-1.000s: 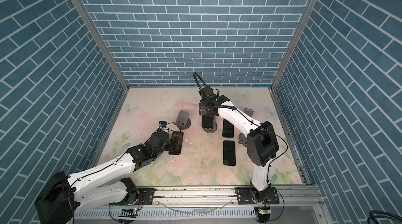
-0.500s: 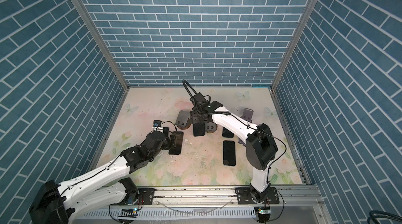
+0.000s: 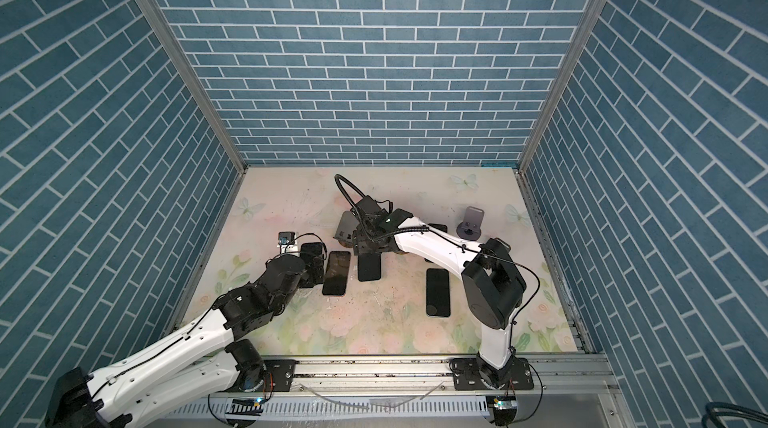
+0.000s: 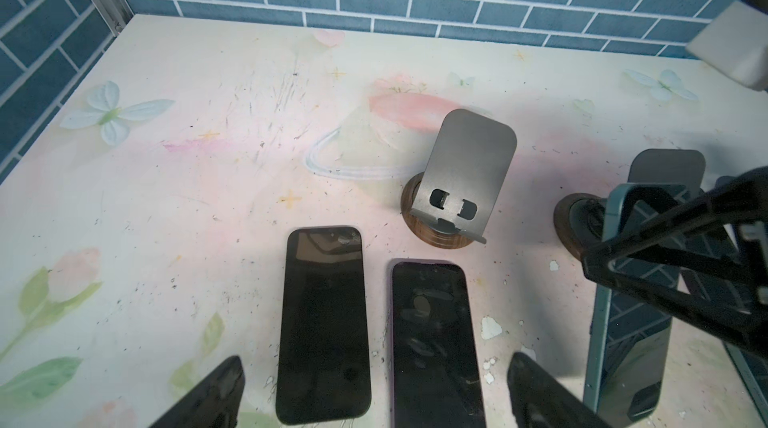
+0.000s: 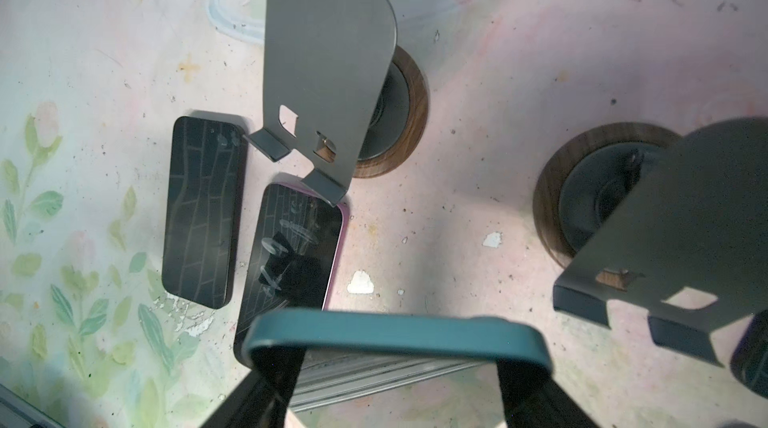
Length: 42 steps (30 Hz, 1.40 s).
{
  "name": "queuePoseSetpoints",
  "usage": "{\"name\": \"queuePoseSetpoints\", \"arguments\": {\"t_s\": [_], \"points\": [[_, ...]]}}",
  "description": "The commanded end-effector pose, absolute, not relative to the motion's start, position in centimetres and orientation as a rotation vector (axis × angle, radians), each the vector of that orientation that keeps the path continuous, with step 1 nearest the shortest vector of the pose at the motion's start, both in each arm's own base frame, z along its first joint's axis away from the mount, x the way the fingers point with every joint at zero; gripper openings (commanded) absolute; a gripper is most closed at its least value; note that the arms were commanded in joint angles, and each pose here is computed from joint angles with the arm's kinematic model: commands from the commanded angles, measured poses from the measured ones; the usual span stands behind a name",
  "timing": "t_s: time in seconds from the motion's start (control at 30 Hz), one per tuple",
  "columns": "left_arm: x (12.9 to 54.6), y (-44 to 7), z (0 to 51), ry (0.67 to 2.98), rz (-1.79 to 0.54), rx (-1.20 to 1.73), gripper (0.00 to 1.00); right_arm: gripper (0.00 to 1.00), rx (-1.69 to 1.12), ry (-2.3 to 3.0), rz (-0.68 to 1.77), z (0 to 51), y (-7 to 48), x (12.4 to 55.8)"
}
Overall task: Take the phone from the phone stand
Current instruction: 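Carry the teal-edged phone toward the robot beside the purple-edged phone with the right gripper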
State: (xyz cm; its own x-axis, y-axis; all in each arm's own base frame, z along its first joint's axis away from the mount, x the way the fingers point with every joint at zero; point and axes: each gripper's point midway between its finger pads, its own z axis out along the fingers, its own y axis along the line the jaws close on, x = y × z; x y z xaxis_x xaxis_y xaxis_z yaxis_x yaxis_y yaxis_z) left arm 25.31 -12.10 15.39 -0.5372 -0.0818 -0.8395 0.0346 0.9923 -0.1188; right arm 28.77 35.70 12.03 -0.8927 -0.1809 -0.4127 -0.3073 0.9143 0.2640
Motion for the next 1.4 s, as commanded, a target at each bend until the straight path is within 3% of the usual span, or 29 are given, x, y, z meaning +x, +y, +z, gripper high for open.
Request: {"name": "queuePoseSetpoints", "arguments": {"t_s": [0.0, 1.37], "points": [[24.8, -10.8, 14.4, 2.156, -0.084, -0.043, 0.99, 0.56, -0.256, 2.737, 0.472, 10.6, 35.8, 28.1], [23.9, -9.4, 13.5, 2.137, -0.073, -0.051, 1.0, 0.57, -0.125, 2.952, 0.327, 1.4, 36.0, 27.3]]}}
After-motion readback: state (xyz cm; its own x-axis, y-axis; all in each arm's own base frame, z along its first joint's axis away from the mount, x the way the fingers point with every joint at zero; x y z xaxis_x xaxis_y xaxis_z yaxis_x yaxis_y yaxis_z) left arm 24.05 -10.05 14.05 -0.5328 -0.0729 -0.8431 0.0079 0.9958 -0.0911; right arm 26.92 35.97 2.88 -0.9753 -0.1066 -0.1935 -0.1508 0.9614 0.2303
